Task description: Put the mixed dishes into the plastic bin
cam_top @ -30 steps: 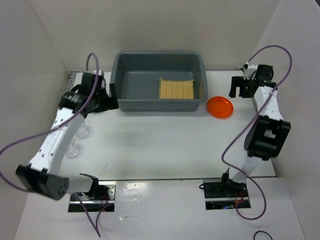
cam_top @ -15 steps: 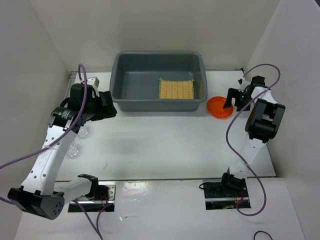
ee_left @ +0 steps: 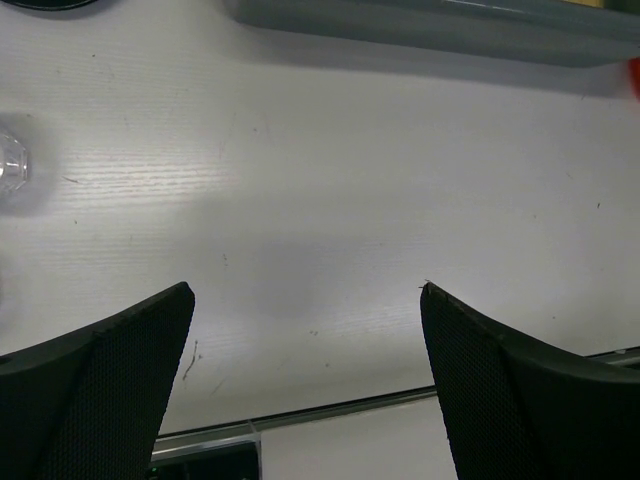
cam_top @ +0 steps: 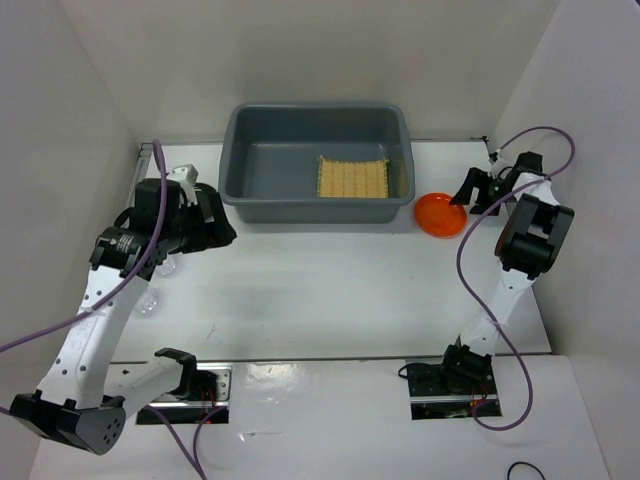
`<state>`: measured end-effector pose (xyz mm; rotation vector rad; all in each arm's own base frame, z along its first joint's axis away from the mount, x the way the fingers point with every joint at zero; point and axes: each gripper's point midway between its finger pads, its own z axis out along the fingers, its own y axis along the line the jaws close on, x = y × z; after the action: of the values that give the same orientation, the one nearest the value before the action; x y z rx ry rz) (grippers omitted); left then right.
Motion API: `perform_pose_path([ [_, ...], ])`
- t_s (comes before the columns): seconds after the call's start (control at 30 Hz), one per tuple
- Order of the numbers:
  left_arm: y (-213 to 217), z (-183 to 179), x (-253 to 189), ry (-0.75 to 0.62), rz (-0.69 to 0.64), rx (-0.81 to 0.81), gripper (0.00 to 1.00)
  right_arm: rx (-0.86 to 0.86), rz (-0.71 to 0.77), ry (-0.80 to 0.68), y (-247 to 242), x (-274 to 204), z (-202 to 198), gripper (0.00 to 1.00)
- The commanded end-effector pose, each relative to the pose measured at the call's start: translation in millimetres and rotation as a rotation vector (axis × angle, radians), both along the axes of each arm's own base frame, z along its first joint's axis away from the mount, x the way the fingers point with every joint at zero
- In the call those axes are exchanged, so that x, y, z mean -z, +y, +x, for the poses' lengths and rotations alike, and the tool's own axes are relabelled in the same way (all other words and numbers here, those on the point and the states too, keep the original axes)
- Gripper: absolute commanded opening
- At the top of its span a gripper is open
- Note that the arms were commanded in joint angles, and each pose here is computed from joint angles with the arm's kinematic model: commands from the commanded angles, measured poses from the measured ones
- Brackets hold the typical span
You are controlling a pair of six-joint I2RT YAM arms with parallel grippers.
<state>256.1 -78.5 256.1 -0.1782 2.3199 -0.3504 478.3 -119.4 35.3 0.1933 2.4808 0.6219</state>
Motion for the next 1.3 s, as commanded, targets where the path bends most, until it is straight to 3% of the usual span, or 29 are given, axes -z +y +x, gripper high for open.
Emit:
perform_pose_path([
  [0.0, -1, -2, -7, -0.015, -0.044, -0.017, 1.00, -0.013, 0.128, 0.142, 23, 51, -21, 0.86],
  [0.43, -4, -4, 3, -0.006, -0.071, -0.029, 1.00, -0.022, 0.270, 0.302, 59, 69, -79, 0.45],
  [0.53, -5, -3, 5, 0.004, -0.075, -0.023, 1.00, -0.015, 0.283, 0.304, 60, 66, -87, 0.22],
  [0.57, -5, -3, 5, 0.004, -0.075, -0.023, 1.00, -0.012, 0.261, 0.297, 57, 63, -85, 0.03],
  [0.77, -6, 0, 5, -0.008, -0.070, -0.016, 1.00, 0.059, 0.212, 0.234, 22, 30, -82, 0.00],
  [0.87, -6, 4, 2, -0.026, -0.074, -0.016, 1.00, 0.058, 0.107, 0.142, 1, -15, -76, 0.00],
  [1.1, -10, 14, 6, -0.039, -0.083, -0.008, 1.00, 0.097, -0.313, -0.284, -31, -215, -48, 0.00],
  [1.27, -12, 22, 10, -0.028, -0.089, -0.015, 1.00, 0.060, -0.417, -0.578, 2, -344, -30, 0.00],
])
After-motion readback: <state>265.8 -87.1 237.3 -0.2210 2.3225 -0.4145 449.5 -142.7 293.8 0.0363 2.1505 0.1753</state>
